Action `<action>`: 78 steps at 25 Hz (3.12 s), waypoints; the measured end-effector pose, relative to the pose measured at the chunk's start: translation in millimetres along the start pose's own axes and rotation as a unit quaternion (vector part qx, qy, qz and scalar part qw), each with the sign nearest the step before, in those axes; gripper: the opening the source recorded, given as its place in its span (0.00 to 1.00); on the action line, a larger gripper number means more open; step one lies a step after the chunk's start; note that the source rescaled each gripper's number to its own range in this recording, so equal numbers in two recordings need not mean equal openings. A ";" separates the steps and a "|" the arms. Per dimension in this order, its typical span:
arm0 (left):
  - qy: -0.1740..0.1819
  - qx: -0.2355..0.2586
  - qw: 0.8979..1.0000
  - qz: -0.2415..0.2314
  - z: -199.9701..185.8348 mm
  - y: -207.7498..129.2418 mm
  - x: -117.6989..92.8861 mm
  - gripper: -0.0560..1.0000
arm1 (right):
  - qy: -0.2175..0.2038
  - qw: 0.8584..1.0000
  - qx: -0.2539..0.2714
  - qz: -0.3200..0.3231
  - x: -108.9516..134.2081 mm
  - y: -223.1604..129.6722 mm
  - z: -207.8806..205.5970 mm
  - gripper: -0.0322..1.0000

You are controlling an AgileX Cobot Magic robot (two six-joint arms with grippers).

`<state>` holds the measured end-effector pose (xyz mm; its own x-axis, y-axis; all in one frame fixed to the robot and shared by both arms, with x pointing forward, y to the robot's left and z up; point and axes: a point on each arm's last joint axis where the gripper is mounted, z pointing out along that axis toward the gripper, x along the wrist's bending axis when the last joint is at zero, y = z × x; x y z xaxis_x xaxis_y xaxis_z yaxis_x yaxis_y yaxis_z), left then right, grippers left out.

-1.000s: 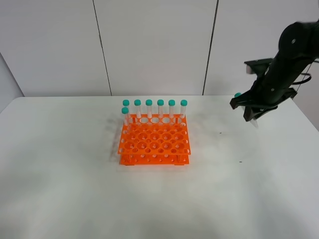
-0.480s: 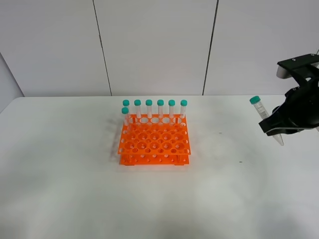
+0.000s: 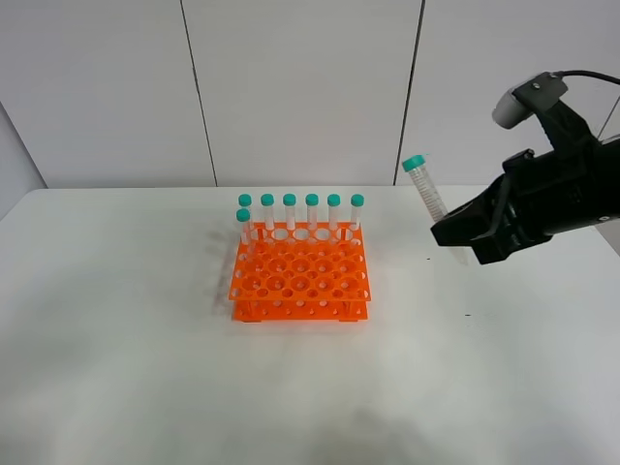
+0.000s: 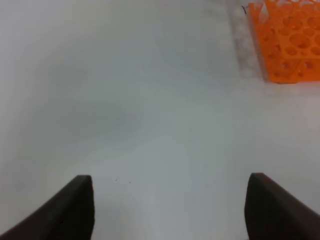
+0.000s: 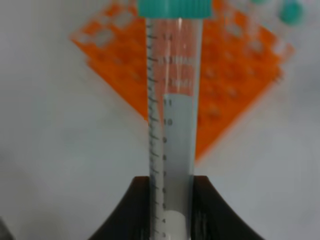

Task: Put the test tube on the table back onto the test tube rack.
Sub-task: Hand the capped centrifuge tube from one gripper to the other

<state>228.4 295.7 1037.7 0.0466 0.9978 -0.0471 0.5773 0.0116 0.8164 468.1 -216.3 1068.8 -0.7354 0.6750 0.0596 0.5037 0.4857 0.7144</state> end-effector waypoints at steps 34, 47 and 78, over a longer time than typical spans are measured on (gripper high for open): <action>-0.171 -0.007 0.984 -0.059 78.5 142.6 -27.2 0.89 | 0.104 0.992 0.014 -0.070 40.2 7.6 62.7 0.04; -0.395 0.025 0.914 -0.096 145.1 159.5 -69.7 0.89 | 0.108 0.990 -0.001 -0.088 65.5 15.4 70.3 0.04; -0.440 0.091 0.887 -0.104 188.6 140.3 -152.2 0.89 | 0.131 0.989 0.005 -0.068 68.6 14.2 69.2 0.04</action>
<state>456.0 133.2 1050.9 0.4948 0.5376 -0.6828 0.7668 0.0997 0.6341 456.2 -124.7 1034.8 -0.8881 0.4366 0.1441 0.3964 0.5685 0.7209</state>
